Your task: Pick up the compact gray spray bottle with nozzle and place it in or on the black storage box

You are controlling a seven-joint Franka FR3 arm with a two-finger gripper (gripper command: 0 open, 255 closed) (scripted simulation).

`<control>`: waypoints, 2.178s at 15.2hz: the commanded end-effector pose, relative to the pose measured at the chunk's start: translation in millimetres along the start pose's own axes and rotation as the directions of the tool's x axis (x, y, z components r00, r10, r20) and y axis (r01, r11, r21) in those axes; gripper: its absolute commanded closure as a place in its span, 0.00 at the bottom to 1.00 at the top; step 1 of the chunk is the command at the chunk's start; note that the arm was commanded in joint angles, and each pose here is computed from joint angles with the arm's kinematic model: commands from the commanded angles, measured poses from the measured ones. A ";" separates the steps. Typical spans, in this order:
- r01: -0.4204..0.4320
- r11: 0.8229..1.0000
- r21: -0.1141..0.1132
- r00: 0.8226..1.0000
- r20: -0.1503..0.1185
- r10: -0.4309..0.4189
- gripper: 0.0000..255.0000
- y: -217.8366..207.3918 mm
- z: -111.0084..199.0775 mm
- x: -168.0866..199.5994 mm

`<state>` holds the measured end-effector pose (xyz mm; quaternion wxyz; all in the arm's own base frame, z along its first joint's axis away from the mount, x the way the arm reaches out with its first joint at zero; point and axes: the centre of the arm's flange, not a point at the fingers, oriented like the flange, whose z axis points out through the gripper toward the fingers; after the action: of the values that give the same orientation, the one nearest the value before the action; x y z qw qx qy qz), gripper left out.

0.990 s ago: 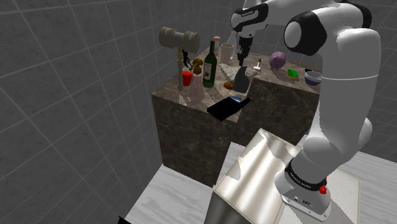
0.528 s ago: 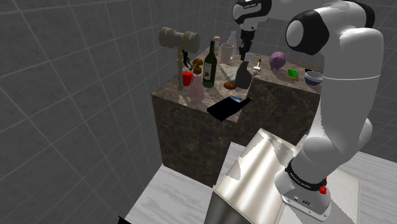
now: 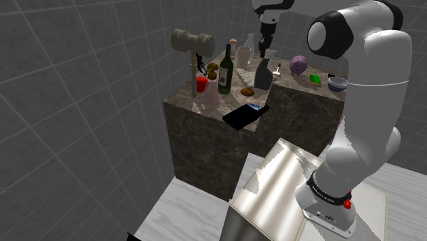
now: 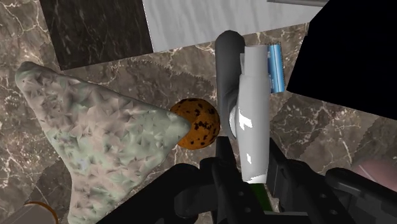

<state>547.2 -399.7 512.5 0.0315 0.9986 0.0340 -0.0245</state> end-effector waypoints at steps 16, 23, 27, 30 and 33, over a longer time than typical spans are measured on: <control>0.000 1.000 0.000 1.000 0.000 0.000 1.00 -18.8 -86.4 -8.7; 0.000 1.000 0.000 1.000 0.000 0.000 1.00 -101.1 -124.7 -26.1; 0.000 1.000 0.000 1.000 0.000 0.000 1.00 -148.1 -146.6 -36.0; 0.000 1.000 0.000 1.000 0.000 0.000 1.00 -183.4 -163.1 -43.5; 0.000 1.000 0.000 1.000 0.000 0.000 1.00 -219.8 -180.0 -51.2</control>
<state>495.5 -184.4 677.6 0.0313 0.9986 0.0346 -0.0244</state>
